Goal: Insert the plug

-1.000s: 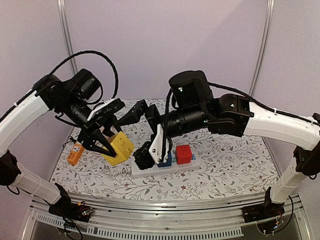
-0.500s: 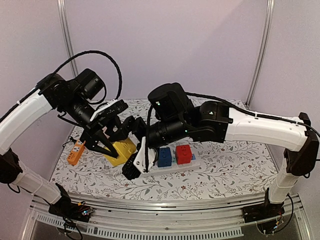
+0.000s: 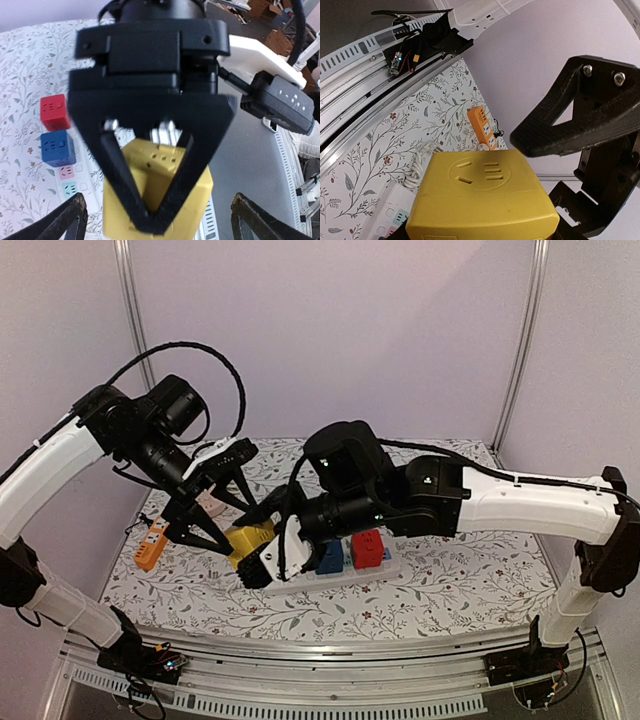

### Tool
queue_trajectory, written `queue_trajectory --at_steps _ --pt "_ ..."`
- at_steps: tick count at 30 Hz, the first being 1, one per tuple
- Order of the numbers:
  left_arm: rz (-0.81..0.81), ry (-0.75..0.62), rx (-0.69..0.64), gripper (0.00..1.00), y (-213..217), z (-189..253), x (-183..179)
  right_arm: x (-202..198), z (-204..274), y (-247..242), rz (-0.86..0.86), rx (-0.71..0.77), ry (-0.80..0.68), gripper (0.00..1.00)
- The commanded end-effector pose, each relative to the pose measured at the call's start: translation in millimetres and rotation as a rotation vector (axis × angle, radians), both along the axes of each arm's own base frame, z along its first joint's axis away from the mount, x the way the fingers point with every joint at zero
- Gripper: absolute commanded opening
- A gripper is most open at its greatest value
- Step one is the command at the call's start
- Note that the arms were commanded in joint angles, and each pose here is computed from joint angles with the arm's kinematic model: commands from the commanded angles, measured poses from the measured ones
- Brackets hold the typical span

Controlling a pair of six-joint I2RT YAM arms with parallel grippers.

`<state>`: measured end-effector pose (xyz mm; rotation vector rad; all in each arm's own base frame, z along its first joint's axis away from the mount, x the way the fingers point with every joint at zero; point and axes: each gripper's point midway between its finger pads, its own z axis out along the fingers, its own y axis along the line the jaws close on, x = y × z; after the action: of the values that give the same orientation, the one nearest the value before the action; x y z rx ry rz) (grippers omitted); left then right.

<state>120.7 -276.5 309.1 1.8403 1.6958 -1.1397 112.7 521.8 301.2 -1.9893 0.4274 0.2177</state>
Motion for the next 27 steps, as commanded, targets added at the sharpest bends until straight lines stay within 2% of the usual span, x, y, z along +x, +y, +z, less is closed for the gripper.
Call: queue_trajectory --at_steps 1,4,7,9,12,14,19,22,27 --pt "0.138 -0.102 0.102 0.99 25 -23 38 35 0 -29 -0.281 0.021 0.118 0.00" --pt "0.260 -0.180 0.203 0.99 50 -58 83 61 -14 -54 -0.440 0.020 0.257 0.00" --pt "0.357 -0.289 0.392 0.99 72 -116 119 89 -26 -90 -0.604 0.033 0.348 0.00" --pt "0.386 -0.346 0.490 0.95 83 -150 135 107 -29 -113 -0.708 0.059 0.404 0.00" --pt "0.353 -0.412 0.601 0.92 85 -192 140 130 -27 -148 -0.850 0.124 0.472 0.00" --pt "0.307 -0.428 0.653 0.98 80 -214 136 142 -27 -170 -0.942 0.160 0.471 0.00" --pt "0.285 -0.386 0.678 1.00 56 -247 132 167 -38 -217 -1.135 0.222 0.528 0.00" --pt "0.291 -0.337 0.666 0.99 44 -259 133 173 -43 -235 -1.201 0.246 0.551 0.00" --pt "0.242 -0.299 0.717 1.00 33 -286 128 169 -46 -241 -1.201 0.244 0.559 0.00"
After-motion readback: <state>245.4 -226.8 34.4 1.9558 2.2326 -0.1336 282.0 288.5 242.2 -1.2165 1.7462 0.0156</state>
